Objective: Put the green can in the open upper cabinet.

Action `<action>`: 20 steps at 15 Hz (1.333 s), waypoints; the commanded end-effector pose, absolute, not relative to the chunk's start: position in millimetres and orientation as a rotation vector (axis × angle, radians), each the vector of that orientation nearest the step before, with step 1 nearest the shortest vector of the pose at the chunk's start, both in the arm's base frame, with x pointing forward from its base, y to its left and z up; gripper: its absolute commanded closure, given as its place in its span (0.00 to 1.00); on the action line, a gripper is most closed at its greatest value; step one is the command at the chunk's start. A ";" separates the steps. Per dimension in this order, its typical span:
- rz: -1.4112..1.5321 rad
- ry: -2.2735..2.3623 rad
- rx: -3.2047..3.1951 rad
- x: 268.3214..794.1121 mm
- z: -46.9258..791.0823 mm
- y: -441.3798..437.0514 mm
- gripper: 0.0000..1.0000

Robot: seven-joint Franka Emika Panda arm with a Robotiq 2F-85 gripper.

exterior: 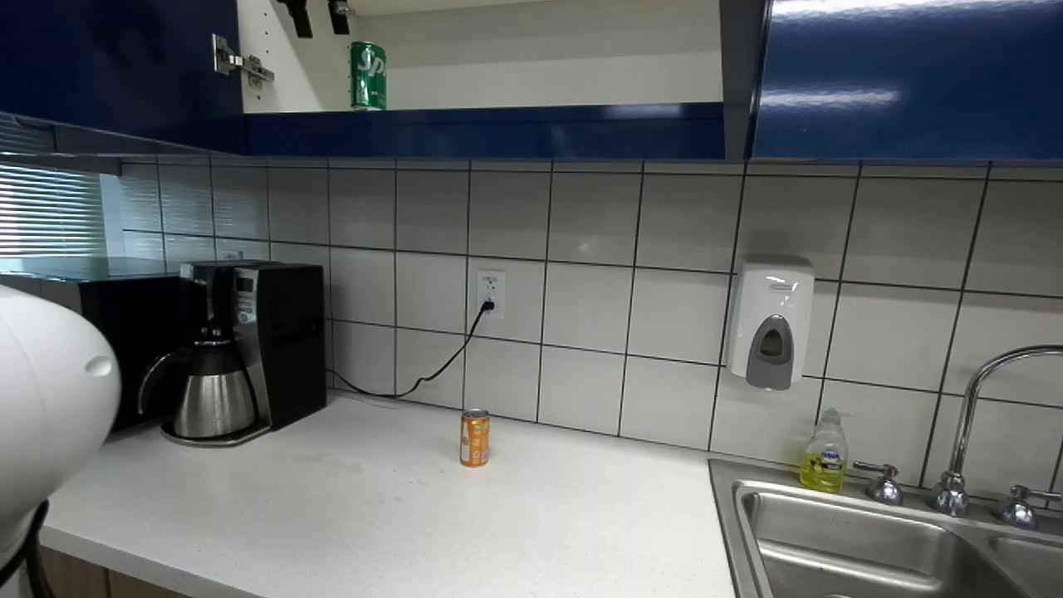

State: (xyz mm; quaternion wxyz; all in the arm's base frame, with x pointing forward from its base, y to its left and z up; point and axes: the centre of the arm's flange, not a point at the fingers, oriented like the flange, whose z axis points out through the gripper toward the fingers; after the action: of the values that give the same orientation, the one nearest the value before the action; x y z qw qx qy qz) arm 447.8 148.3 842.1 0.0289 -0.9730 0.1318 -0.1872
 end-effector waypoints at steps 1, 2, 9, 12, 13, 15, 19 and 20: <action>-0.537 0.382 -3.015 409.4 811.2 130.1 0.00; -0.517 0.383 -3.020 404.7 807.4 128.8 0.00; -0.417 0.311 -3.090 372.7 764.6 119.8 0.00; -0.368 0.253 -3.099 359.0 743.6 117.9 0.00; -0.351 0.238 -3.103 355.4 736.4 117.6 0.00; -0.312 0.211 -3.111 349.3 721.4 116.4 0.00; -0.237 0.169 -3.130 339.5 691.9 111.5 0.00; -0.221 0.167 -3.135 337.9 684.7 111.2 0.00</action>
State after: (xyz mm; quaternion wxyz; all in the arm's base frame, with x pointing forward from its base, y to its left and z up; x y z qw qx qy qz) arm 353.3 121.5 708.4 -0.0096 -0.9951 0.0668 -0.0722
